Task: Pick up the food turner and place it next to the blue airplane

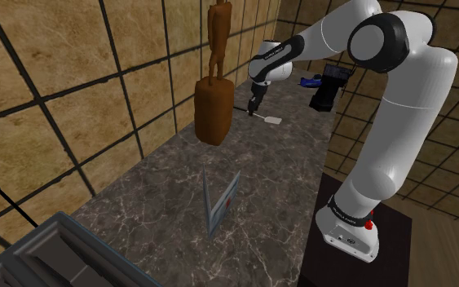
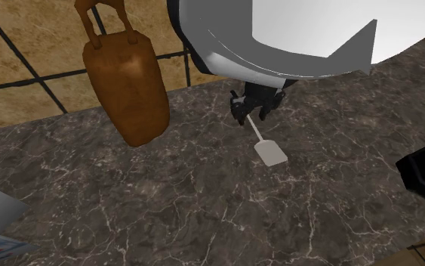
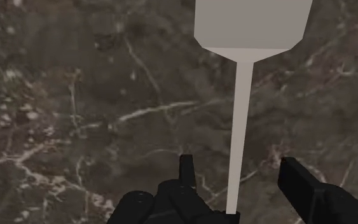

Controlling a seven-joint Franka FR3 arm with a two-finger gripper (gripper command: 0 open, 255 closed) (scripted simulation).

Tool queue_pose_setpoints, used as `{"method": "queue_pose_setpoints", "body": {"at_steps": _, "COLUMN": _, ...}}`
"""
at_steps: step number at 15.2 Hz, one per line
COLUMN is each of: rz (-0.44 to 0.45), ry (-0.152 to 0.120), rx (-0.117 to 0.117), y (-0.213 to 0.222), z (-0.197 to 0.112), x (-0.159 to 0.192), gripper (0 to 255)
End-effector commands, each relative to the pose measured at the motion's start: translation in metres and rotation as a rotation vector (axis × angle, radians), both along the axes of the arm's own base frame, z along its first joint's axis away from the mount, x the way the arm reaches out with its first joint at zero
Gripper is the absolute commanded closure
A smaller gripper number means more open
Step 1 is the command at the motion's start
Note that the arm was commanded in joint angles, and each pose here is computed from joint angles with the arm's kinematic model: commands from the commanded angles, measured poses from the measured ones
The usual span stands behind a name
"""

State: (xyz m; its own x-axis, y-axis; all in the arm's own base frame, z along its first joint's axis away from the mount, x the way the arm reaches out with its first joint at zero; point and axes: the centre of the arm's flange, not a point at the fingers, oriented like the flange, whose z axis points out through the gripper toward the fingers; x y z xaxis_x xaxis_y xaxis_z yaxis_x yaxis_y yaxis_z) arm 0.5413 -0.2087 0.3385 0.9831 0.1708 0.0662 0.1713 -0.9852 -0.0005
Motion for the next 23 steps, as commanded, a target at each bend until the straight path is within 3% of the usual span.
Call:
{"method": "queue_pose_setpoints", "body": {"at_steps": 1, "rz": 0.000, "ry": 0.000, "rx": 0.000, "y": 0.000, "z": 0.000, "x": 0.000, "gripper": 255}}
{"method": "queue_pose_setpoints", "body": {"at_steps": 9, "rz": 0.000, "ry": 0.000, "rx": 0.000, "y": 0.000, "z": 0.000, "x": 0.000, "gripper": 255}}
{"method": "queue_pose_setpoints", "body": {"at_steps": 23, "rz": 0.000, "ry": 0.000, "rx": 0.000, "y": 0.000, "z": 0.074, "x": 0.000, "gripper": 255}}
